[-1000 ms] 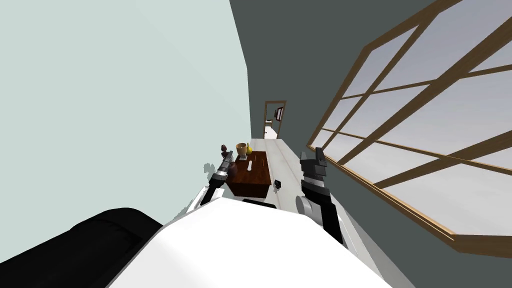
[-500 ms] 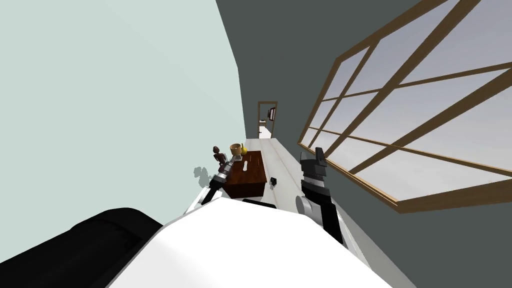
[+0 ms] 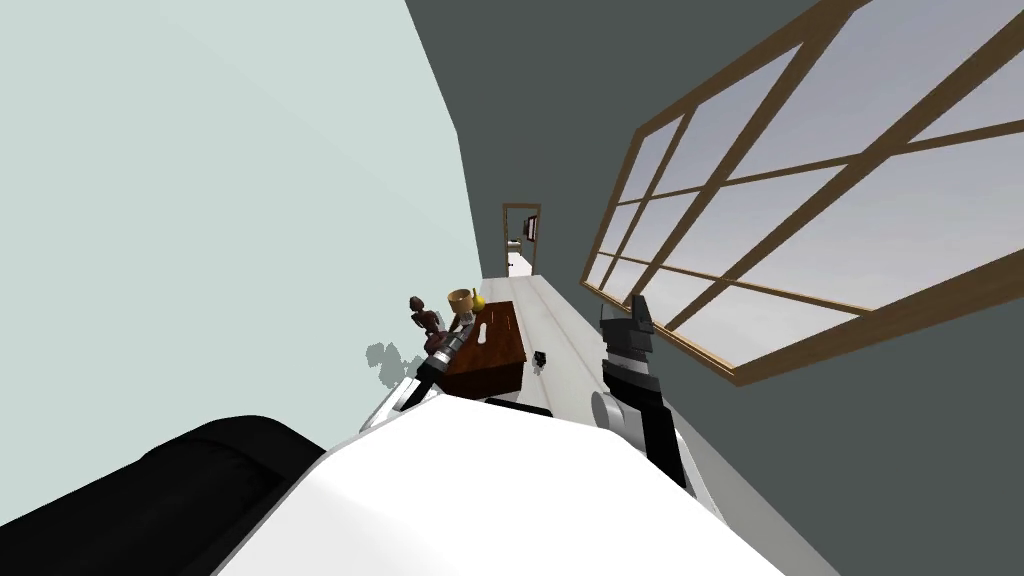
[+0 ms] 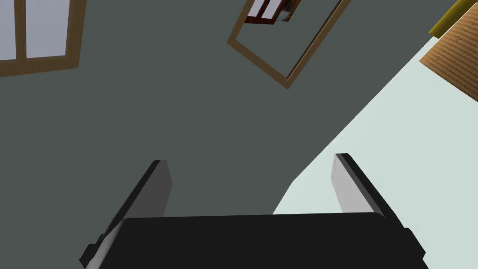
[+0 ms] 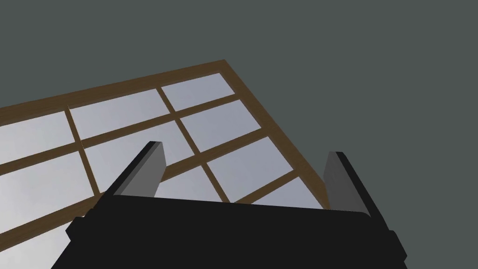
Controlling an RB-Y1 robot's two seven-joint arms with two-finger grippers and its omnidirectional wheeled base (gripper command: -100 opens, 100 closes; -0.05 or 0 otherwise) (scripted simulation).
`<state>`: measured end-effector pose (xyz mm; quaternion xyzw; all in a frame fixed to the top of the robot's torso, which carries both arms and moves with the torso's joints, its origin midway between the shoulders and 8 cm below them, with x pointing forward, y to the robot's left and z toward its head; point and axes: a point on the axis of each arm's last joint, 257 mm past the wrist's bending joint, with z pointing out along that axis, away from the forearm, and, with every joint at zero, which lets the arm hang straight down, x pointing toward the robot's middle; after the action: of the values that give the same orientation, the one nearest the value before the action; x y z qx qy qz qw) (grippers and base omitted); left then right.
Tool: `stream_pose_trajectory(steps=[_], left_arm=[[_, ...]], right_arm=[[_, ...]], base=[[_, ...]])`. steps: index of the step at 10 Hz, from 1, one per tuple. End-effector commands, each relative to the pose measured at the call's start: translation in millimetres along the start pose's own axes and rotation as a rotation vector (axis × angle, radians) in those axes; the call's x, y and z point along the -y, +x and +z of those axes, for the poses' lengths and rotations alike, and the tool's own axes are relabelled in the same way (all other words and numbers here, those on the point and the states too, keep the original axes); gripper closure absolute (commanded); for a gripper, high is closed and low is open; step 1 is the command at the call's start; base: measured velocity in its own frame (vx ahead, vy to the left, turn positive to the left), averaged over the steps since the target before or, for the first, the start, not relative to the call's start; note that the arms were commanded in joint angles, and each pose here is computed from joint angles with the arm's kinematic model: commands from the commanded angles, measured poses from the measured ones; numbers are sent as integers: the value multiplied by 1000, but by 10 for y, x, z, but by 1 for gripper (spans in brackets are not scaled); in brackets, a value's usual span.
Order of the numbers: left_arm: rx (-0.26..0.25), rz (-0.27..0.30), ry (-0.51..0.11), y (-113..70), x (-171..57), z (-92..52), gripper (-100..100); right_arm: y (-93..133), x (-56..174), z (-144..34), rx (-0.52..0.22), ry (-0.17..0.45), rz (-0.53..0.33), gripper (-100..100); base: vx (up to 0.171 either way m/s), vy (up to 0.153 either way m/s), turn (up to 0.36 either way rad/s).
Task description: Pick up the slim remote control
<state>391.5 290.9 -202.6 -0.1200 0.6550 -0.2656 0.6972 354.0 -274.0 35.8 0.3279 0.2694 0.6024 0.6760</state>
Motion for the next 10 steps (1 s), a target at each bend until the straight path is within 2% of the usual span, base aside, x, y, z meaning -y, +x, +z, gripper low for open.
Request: stream_pose_trajectory(steps=[1, 2, 3, 4, 5, 6, 7, 8, 10], left_arm=[[-70, 95, -26, 196, -194, -57, -100], [-101, 114, -46, 320, -306, -107, -100], [-146, 193, -51, 400, -429, -156, -100], [-182, 210, -75, 534, -562, -228, -100], [-189, 223, -75, 553, -568, -233, -100], [-250, 306, -86, 677, -755, -328, -100], [-277, 326, -98, 764, -833, -383, -100], [-328, 409, -97, 835, -973, -456, -100], [-365, 432, -112, 948, -1086, -546, -100]], right_arm=[[0, 0, 0, 0, 0, 0, 0], [1, 0, 0, 0, 0, 0, 0], [0, 0, 0, 0, 0, 0, 0], [1, 0, 0, 0, 0, 0, 0], [0, 0, 0, 0, 0, 0, 0], [0, 0, 0, 0, 0, 0, 0], [0, 0, 0, 0, 0, 0, 0], [0, 0, 0, 0, 0, 0, 0], [0, 0, 0, 0, 0, 0, 0]], base=[[-12, -14, -316], [-11, -4, -138], [-9, -10, -301], [-7, -2, -158], [-3, 0, 30], [-2, -11, -277], [-3, -2, -212], [-1, -6, -411], [0, 5, -64]])
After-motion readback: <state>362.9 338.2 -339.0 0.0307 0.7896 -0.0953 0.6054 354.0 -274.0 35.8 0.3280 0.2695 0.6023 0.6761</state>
